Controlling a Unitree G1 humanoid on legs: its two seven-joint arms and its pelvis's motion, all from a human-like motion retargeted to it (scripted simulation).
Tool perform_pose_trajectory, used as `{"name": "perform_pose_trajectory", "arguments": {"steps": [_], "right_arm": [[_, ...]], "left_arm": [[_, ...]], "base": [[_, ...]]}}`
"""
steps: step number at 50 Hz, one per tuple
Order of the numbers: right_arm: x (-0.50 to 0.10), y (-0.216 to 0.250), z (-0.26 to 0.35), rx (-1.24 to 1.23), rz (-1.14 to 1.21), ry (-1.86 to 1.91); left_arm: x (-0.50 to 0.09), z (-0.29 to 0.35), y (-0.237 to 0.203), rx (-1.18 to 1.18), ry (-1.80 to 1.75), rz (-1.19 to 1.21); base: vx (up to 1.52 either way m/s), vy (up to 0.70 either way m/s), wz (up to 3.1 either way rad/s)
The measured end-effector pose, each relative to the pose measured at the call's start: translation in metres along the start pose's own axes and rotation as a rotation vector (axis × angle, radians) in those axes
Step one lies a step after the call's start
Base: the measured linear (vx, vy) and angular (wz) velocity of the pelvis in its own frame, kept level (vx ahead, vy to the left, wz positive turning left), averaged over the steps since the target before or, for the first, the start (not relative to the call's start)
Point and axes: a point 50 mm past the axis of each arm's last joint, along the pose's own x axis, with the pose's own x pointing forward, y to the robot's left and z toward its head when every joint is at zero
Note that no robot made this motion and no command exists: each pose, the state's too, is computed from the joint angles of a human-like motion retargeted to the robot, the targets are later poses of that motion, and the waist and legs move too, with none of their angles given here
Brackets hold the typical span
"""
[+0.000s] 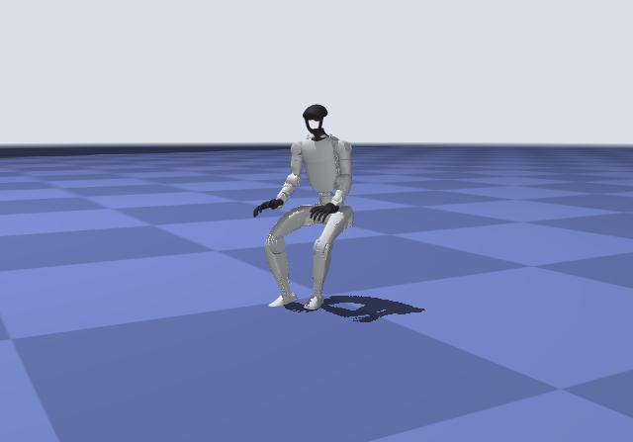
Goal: Upper body actions
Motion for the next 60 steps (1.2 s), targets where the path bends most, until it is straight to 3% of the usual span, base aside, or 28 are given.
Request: {"name": "perform_pose_trajectory", "arguments": {"steps": [39, 54, 60], "right_arm": [[0.012, -0.011, 0.016, 0.000, -0.028, -0.083], [0.017, -0.032, -0.012, -0.327, -0.116, -0.291], [0.009, -0.024, -0.016, -0.072, -0.018, -0.211]], "left_arm": [[0.015, 0.004, 0.017, -0.071, -0.004, 0.000], [0.012, 0.024, 0.044, -0.028, -0.151, 0.162], [0.015, 0.005, 0.048, 0.069, -0.055, 0.095]], "base": [[-0.01, -0.01, -0.07], [0.02, -0.02, -0.54], [0.10, -0.16, 0.02]]}}
